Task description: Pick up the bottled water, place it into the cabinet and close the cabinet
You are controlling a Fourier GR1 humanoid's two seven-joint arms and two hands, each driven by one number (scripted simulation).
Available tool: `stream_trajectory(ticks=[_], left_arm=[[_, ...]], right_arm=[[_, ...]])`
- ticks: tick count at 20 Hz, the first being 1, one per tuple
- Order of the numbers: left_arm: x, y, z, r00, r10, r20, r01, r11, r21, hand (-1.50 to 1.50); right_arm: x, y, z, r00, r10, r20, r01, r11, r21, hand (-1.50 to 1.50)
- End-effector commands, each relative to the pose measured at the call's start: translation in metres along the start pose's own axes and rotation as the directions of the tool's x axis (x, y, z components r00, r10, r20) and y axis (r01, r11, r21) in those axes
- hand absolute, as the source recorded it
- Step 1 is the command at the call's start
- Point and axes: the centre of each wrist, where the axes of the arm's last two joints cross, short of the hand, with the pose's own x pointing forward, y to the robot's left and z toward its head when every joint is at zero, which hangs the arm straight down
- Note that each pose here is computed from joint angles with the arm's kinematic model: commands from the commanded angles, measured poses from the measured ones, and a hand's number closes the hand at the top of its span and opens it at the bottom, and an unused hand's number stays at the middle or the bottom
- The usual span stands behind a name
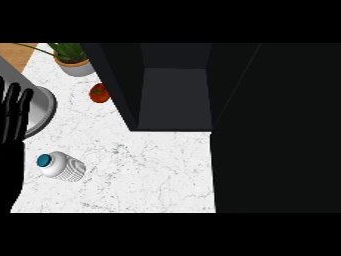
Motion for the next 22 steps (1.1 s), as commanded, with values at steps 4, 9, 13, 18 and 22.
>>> stream_trajectory(ticks=[4, 9, 13, 18, 22], left_arm=[[0.011, 0.01, 0.021, 0.999, -0.038, 0.036, 0.037, 0.999, 0.031, -1.5], [-0.022, -0.001, 0.049, 0.9, 0.299, -0.318, -0.212, 0.936, 0.28, -1.5], [-0.007, 0.007, 0.063, 0.879, 0.324, -0.349, -0.211, 0.922, 0.324, -1.5], [0.008, 0.004, 0.095, 0.878, 0.332, -0.345, -0.221, 0.92, 0.322, -1.5], [0.009, 0.007, 0.111, 0.878, 0.32, -0.356, -0.206, 0.924, 0.321, -1.5]], right_arm=[[0.023, -0.012, 0.021, 0.999, 0.023, 0.043, -0.024, 0.999, 0.035, -1.5], [-0.002, 0.015, 0.046, 0.916, -0.329, -0.231, 0.337, 0.941, -0.004, -1.5], [0.012, 0.009, 0.059, 0.882, -0.378, -0.282, 0.397, 0.918, 0.009, -1.5], [0.003, -0.002, 0.07, 0.875, -0.394, -0.282, 0.406, 0.914, -0.015, -1.5], [0.011, 0.005, 0.085, 0.888, -0.374, -0.268, 0.388, 0.922, -0.003, -1.5]])
